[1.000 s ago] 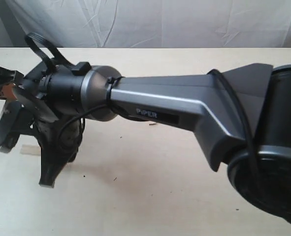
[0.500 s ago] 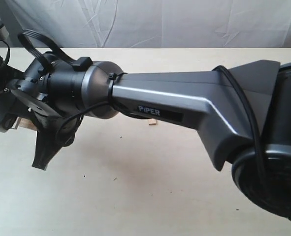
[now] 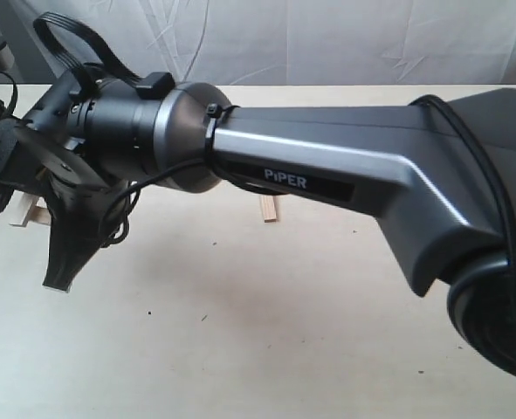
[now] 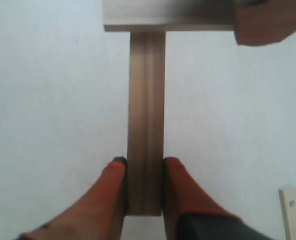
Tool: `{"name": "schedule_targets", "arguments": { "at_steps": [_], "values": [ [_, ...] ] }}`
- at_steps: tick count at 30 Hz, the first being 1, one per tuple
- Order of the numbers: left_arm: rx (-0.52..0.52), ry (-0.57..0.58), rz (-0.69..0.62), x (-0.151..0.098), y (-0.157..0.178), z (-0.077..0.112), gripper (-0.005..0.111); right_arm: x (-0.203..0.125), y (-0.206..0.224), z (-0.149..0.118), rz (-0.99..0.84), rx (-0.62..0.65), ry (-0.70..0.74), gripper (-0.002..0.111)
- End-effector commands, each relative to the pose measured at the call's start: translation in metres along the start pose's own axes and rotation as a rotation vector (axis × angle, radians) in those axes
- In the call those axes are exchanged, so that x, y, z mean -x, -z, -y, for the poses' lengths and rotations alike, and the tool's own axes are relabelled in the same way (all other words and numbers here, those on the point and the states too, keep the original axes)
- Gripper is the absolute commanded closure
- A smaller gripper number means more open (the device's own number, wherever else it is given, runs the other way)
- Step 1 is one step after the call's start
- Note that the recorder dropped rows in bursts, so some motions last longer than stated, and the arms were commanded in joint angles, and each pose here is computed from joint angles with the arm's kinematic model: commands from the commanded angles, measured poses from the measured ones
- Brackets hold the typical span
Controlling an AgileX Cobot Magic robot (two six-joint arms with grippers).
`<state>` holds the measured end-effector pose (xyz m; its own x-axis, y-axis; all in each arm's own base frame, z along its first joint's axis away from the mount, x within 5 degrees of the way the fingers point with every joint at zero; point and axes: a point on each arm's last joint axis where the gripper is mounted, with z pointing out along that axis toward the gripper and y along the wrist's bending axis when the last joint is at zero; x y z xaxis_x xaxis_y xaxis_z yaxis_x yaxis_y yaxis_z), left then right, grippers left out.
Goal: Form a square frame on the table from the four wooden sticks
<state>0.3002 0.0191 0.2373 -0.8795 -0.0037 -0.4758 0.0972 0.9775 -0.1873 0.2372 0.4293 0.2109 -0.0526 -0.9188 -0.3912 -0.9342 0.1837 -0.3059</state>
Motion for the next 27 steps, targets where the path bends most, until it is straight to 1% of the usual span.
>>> {"name": "schedule_targets", "arguments": {
  "at_steps": [1, 9, 12, 15, 18, 20, 23, 27],
  "values": [
    [0.003, -0.013, 0.019, 0.003, 0.003, 0.003, 0.107, 0.004, 0.007, -0.002, 0.039, 0.029, 0.020, 0.108],
    [0.003, -0.013, 0.021, 0.003, 0.003, 0.003, 0.107, 0.005, 0.007, -0.001, 0.051, 0.018, 0.031, 0.108],
    [0.003, -0.013, 0.021, 0.003, 0.003, 0.003, 0.107, 0.004, 0.007, 0.001, 0.042, -0.002, 0.051, 0.108],
    [0.004, -0.012, 0.022, 0.003, 0.003, 0.003, 0.107, 0.001, 0.007, 0.000, 0.007, 0.007, 0.052, 0.108],
    [0.005, -0.020, 0.023, 0.003, 0.003, 0.003, 0.107, -0.005, 0.007, -0.002, -0.063, 0.041, 0.143, 0.108],
    [0.008, -0.030, 0.029, 0.004, 0.003, 0.002, 0.107, -0.007, 0.008, -0.005, -0.079, 0.077, 0.180, 0.108],
    [0.010, -0.030, 0.033, 0.004, 0.003, 0.002, 0.107, -0.005, 0.017, -0.008, -0.051, 0.126, 0.215, 0.108],
    [0.019, -0.039, 0.034, 0.004, 0.003, 0.001, 0.107, 0.004, 0.039, -0.004, 0.042, 0.113, 0.191, 0.108]
  ]
}}
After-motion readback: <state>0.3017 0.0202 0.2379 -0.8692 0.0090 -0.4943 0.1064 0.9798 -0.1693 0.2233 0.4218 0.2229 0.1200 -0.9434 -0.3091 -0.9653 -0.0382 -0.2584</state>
